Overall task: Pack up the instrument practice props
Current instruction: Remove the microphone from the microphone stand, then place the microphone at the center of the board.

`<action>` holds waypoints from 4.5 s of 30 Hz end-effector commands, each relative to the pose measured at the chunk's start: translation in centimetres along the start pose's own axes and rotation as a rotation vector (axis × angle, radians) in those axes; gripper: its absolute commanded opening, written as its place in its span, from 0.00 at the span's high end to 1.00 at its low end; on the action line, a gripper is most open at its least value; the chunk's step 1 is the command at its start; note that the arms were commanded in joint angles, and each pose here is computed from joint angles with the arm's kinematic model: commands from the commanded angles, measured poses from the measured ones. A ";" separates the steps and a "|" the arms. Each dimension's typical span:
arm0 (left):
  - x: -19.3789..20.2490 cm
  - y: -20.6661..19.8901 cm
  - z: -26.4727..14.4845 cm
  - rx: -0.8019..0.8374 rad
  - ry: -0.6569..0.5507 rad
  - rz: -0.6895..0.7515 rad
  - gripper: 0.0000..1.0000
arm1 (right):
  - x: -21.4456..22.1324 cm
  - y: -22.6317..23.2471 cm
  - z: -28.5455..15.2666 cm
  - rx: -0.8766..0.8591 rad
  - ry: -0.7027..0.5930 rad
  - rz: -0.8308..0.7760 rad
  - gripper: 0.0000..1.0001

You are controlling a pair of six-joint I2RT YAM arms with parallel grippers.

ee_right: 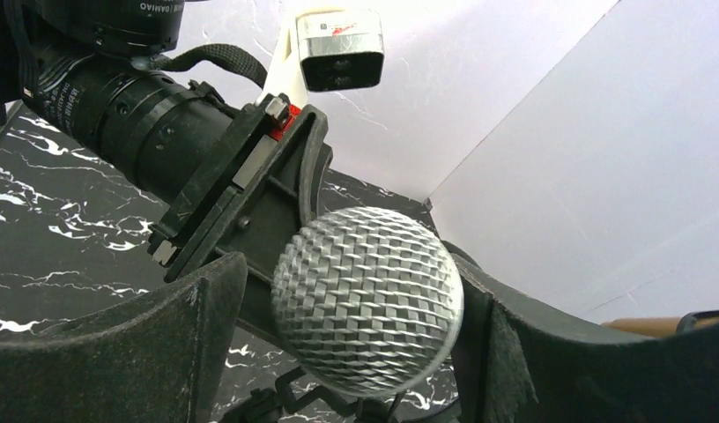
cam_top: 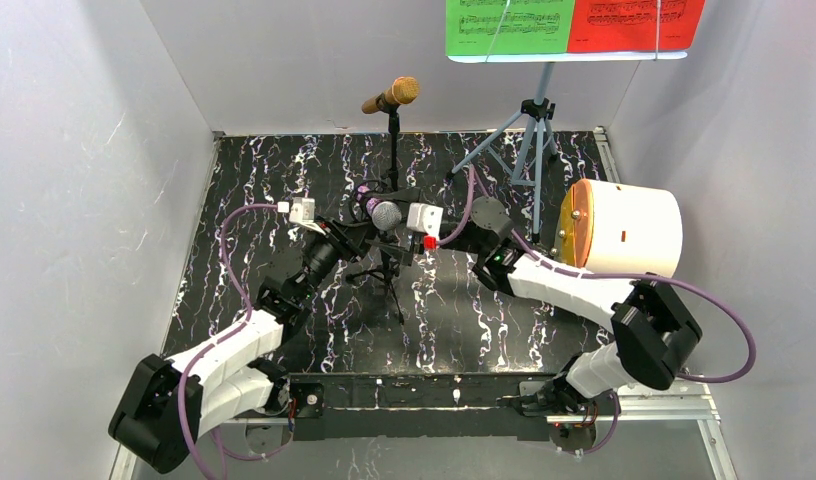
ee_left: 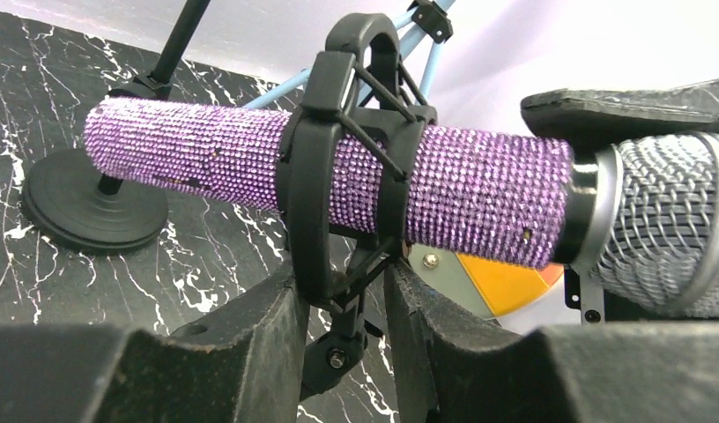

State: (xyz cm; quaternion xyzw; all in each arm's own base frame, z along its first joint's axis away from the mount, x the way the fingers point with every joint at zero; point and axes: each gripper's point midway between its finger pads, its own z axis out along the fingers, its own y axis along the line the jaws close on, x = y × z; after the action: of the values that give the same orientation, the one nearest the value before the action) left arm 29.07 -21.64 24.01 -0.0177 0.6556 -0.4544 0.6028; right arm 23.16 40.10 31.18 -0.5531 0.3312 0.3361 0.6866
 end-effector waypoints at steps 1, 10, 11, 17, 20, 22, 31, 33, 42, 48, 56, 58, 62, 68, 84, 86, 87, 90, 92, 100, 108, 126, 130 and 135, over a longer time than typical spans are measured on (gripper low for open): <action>-1.7 -1.6 0.7 0.046 -0.034 -0.005 0.67 | -4.1 -1.9 1.1 0.013 -0.131 -0.117 0.16; -1.8 -1.2 0.7 0.024 -0.042 -0.026 0.90 | -3.7 -1.0 1.2 -0.036 -0.115 -0.104 0.50; -1.9 -1.1 0.7 0.017 -0.047 -0.024 0.96 | -3.7 -0.9 1.1 -0.039 -0.113 -0.104 0.56; -2.0 0.5 0.4 -0.078 -0.039 0.003 1.00 | -4.7 -0.6 0.3 -0.054 -0.117 -0.107 0.94; -2.0 2.2 0.2 -0.178 -0.035 0.012 1.00 | -5.4 -0.1 0.0 -0.081 -0.128 -0.103 0.99; -2.0 3.1 -0.2 -0.233 -0.037 0.011 1.00 | -6.0 0.5 -0.2 -0.112 -0.140 -0.100 0.99; -1.6 5.9 -1.1 -0.389 -0.043 -0.024 1.00 | -7.7 2.8 -1.7 -0.221 -0.172 -0.100 0.99; -1.5 6.1 -1.1 -0.400 -0.040 -0.024 1.00 | -8.2 2.9 -2.1 -0.223 -0.176 -0.108 0.99; -1.1 6.0 -0.8 -0.380 -0.016 -0.005 1.00 | -10.7 3.0 -4.0 -0.202 -0.198 -0.107 0.99; -0.8 5.6 -0.5 -0.349 0.005 0.018 0.94 | -12.0 2.7 -5.3 -0.150 -0.182 -0.064 0.99; -0.7 4.3 -0.1 -0.277 0.030 0.051 0.78 | -11.9 1.9 -6.8 -0.041 -0.124 0.050 0.99; -0.8 4.2 -0.1 -0.272 0.029 0.053 0.76 | -11.9 1.9 -7.2 -0.021 -0.114 0.080 0.99; -0.9 3.7 -0.1 -0.248 0.034 0.066 0.57 | -11.5 1.4 -7.8 0.032 -0.064 0.164 0.99; -1.1 2.6 0.0 -0.199 0.047 0.095 0.37 | -7.0 -0.1 -8.6 0.182 0.171 0.362 0.99; -2.4 -1.0 -1.8 -0.131 0.205 0.217 0.17 | -0.2 -1.4 -9.0 0.450 0.509 0.866 0.99; -2.4 -1.6 -2.5 -0.120 0.243 0.237 0.14 | 0.2 -1.5 -8.8 0.460 0.508 0.911 0.99; -2.5 -2.1 -2.7 -0.101 0.258 0.248 0.14 | 0.3 -1.6 -8.7 0.461 0.506 0.930 0.99; -2.0 -3.8 -3.4 -0.013 0.301 0.251 0.12 | 0.6 -2.0 -8.3 0.464 0.492 0.976 0.99; -1.3 -4.9 -3.8 0.059 0.328 0.239 0.11 | 0.5 -2.0 -7.9 0.451 0.471 0.999 0.99; 0.6 -8.0 -4.2 0.266 0.368 0.122 0.10 | 0.0 -1.9 -7.2 0.442 0.409 1.113 0.99; 2.9 -8.4 -4.5 0.321 0.428 0.088 0.10 | -1.3 -1.1 -7.0 0.434 0.286 1.246 0.99; 7.6 -9.0 -3.6 0.286 0.527 0.180 0.25 | -2.0 1.2 -6.8 0.341 0.200 1.368 0.99; 8.7 -9.8 -3.8 0.340 0.575 0.168 0.35 | -2.1 1.4 -6.8 0.334 0.186 1.376 0.99; 8.7 -11.1 -4.1 0.410 0.575 0.175 0.47 | -2.1 1.5 -6.8 0.326 0.182 1.384 0.99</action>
State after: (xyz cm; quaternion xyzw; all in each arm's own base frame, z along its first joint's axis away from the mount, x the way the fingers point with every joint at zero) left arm 18.42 -29.93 20.73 0.2557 0.7326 -0.4840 0.4046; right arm 20.53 33.53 27.33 -0.1259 0.7523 0.5553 0.3315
